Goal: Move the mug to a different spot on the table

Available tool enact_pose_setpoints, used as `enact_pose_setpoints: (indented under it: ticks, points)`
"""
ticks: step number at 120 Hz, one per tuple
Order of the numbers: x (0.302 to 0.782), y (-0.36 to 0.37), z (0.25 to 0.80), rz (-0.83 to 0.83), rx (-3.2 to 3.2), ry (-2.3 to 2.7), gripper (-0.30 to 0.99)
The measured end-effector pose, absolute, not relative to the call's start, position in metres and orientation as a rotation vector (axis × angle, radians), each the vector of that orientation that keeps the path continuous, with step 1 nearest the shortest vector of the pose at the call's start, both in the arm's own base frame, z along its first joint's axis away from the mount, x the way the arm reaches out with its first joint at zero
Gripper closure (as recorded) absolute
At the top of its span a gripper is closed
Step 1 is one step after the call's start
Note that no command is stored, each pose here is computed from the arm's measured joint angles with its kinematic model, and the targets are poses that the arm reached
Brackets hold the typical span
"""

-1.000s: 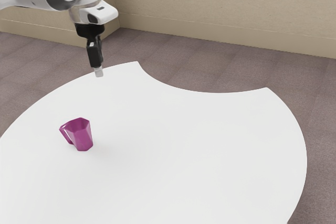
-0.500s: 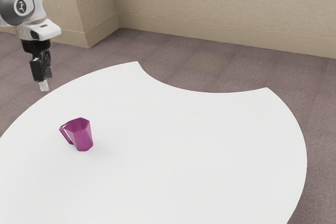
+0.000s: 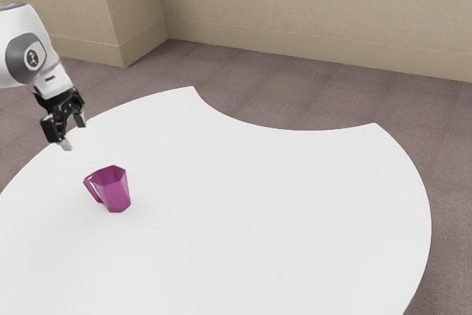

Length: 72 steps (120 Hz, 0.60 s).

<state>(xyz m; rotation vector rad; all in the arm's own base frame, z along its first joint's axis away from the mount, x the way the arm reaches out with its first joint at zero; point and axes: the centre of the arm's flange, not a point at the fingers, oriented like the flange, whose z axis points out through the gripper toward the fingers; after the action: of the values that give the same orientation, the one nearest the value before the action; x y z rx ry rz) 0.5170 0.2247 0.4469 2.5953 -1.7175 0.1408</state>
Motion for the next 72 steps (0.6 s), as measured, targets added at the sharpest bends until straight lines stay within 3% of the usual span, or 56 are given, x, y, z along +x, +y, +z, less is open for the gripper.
enact_pose_setpoints:
  ticks: [19,72]
  points:
    - [0.514,0.254,0.410,0.254,2.522,-1.672,0.00]
    - [0.505,0.263,0.318,0.377,2.384,-1.614,0.00]
